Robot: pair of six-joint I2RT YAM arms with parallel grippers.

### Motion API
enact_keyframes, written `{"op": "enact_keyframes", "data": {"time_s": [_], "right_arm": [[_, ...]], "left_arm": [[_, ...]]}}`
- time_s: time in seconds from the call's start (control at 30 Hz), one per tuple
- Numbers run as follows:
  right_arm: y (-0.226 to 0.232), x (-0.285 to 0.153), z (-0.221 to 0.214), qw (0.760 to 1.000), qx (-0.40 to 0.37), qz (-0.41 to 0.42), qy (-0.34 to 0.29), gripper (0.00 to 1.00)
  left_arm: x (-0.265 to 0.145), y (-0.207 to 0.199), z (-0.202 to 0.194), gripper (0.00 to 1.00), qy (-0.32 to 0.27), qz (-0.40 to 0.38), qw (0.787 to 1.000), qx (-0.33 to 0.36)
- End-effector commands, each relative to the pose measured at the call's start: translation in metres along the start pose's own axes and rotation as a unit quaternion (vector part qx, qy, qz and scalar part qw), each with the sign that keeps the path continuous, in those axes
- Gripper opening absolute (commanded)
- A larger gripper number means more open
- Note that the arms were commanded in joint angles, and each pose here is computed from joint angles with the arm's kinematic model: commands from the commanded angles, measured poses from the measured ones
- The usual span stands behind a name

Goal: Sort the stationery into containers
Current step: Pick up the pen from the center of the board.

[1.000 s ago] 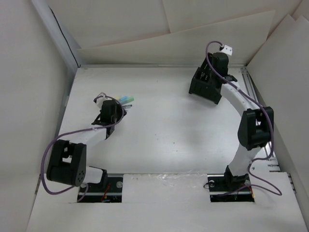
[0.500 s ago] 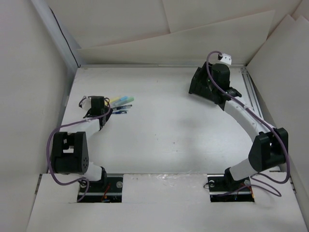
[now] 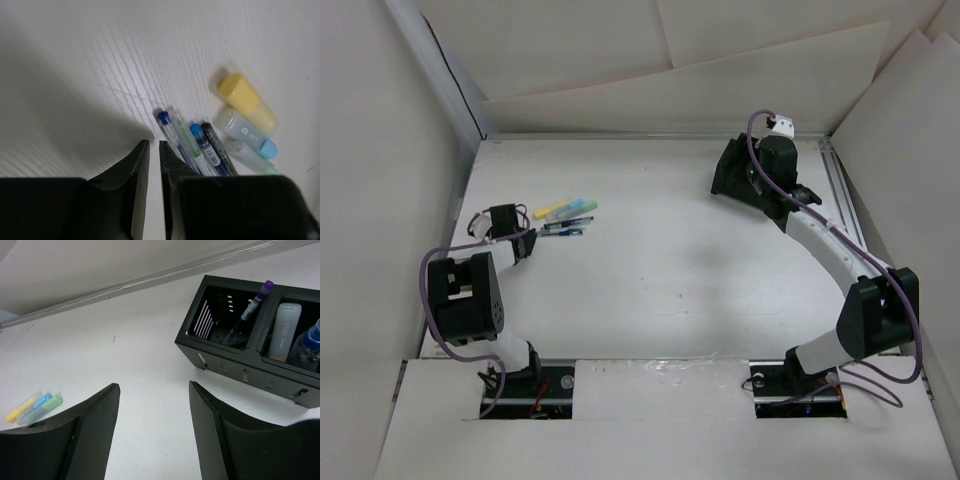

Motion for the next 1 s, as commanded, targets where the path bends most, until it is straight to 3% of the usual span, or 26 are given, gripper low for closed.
{"op": "enact_keyframes", "data": {"time_s": [0.0,0.47,0.6,0.73,0.97], "right_arm": [[0.008,-0.009,0.023,0.999,0.004,0.027,-0.036,0.63],[0.023,-0.003,0.015,0.998,0.0,0.055,-0.023,0.63],[0.026,-0.004,0.014,0.998,0.0,0.065,-0.02,0.63],[0.029,-0.009,0.018,0.997,0.0,0.072,-0.025,0.63],[0.037,-0.026,0.033,0.994,0.007,0.098,-0.047,0.63]], "left_arm": [[0.002,-0.005,0.011,0.11,0.007,-0.015,1.0,-0.026],[0.007,-0.012,0.016,0.24,-0.002,-0.013,0.999,-0.034],[0.008,-0.01,0.015,0.24,0.002,0.001,0.999,-0.032],[0.017,-0.001,0.015,0.18,-0.004,0.047,0.999,-0.022],[0.024,-0.001,0.016,0.18,-0.011,0.102,0.995,-0.009]]}}
Point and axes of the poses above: each gripper's point midway between its finger pads, its own x axis out along the fingers, its own y axis along the line the jaws close on, z = x × y, the point moved 1 cm from there along -x, back along the fingers, and after that the axes turned 9 degrees about -x, right-handed, at the moved point
